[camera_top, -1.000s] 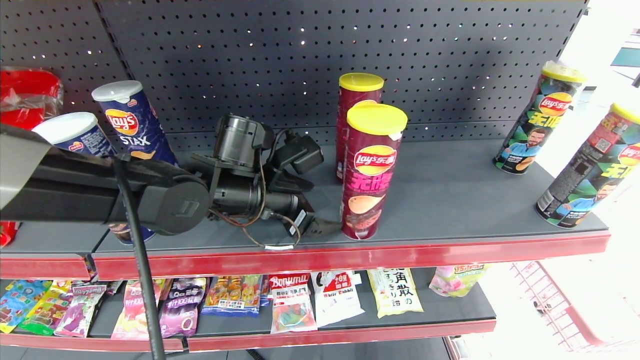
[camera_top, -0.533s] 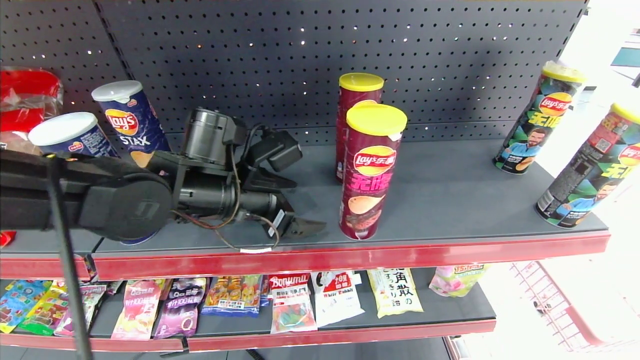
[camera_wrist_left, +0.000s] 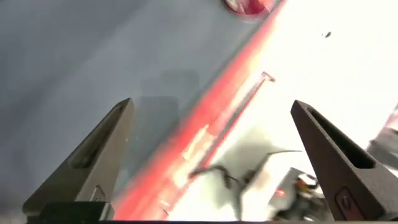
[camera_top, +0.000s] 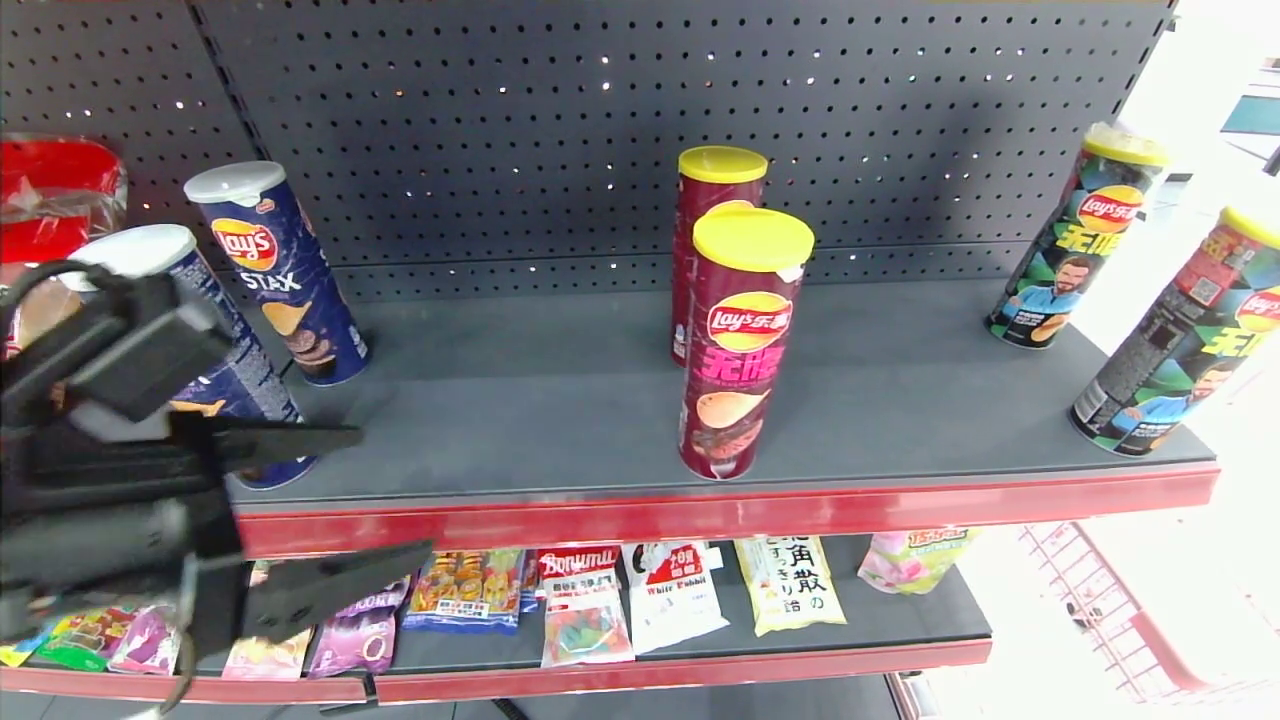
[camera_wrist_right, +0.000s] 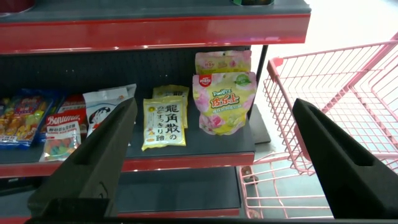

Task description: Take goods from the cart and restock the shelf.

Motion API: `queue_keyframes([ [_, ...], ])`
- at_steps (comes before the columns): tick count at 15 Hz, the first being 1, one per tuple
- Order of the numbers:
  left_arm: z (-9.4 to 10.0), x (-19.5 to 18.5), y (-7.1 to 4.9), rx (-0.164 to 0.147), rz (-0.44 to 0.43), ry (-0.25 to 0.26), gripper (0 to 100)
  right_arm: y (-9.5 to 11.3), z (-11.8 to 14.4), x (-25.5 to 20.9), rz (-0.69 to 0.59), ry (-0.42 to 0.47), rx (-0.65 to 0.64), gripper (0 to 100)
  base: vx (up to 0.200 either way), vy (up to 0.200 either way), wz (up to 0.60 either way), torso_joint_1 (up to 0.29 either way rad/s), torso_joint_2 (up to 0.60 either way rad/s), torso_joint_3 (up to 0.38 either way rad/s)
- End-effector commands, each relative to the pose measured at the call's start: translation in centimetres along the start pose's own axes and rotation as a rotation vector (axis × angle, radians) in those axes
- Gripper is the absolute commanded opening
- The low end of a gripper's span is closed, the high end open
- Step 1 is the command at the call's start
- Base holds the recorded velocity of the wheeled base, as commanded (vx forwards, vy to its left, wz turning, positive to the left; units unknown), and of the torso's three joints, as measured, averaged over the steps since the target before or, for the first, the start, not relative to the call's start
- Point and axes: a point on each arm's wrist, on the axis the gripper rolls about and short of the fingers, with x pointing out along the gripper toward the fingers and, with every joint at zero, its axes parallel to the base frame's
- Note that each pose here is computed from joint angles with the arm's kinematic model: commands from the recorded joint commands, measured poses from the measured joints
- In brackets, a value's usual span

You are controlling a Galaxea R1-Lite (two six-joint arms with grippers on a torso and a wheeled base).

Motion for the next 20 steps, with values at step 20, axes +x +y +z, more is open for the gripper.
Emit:
queue_keyframes([
  [20,-19.9,-7.5,-6.9,-0.329,0.696,-0.346,100,0.0,0.0,0.0,0.0,0.001,0.005,100,0.0,0.0,0.0,0.0,0.0,0.0],
])
